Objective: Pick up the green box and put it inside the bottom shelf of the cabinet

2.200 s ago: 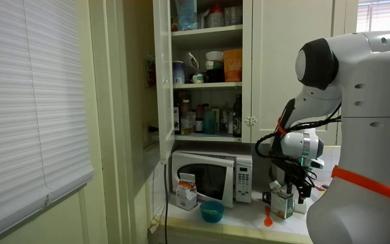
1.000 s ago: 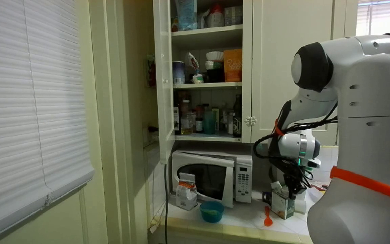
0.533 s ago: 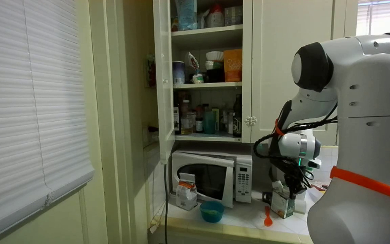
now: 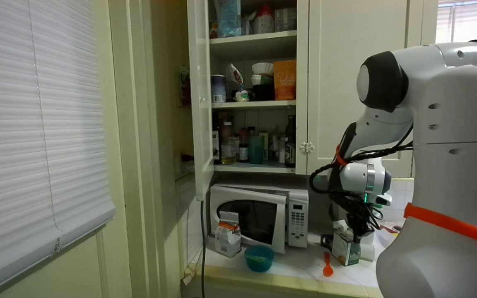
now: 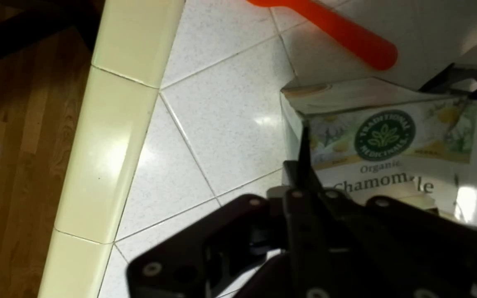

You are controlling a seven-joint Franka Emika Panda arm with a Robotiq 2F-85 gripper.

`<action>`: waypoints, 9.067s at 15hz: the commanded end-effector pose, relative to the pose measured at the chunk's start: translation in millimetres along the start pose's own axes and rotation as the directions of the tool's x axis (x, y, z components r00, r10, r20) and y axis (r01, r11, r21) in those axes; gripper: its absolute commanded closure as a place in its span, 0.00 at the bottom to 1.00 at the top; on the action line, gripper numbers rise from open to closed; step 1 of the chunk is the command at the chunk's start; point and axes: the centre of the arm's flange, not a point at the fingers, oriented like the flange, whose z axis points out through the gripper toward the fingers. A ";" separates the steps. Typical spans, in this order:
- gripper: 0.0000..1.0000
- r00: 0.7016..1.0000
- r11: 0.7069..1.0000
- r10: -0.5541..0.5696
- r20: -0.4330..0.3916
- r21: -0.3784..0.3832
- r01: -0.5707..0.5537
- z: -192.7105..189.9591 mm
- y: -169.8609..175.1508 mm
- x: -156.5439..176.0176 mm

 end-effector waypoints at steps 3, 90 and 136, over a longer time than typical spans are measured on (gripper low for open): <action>1.00 0.989 0.989 -0.144 -0.032 0.028 0.145 -25.7 39.7 -29.4; 0.68 0.986 0.921 0.163 0.041 0.351 -0.167 -338.7 -147.7 -223.2; 0.00 0.822 0.683 -0.138 -0.553 0.548 0.483 -286.3 -116.9 -262.4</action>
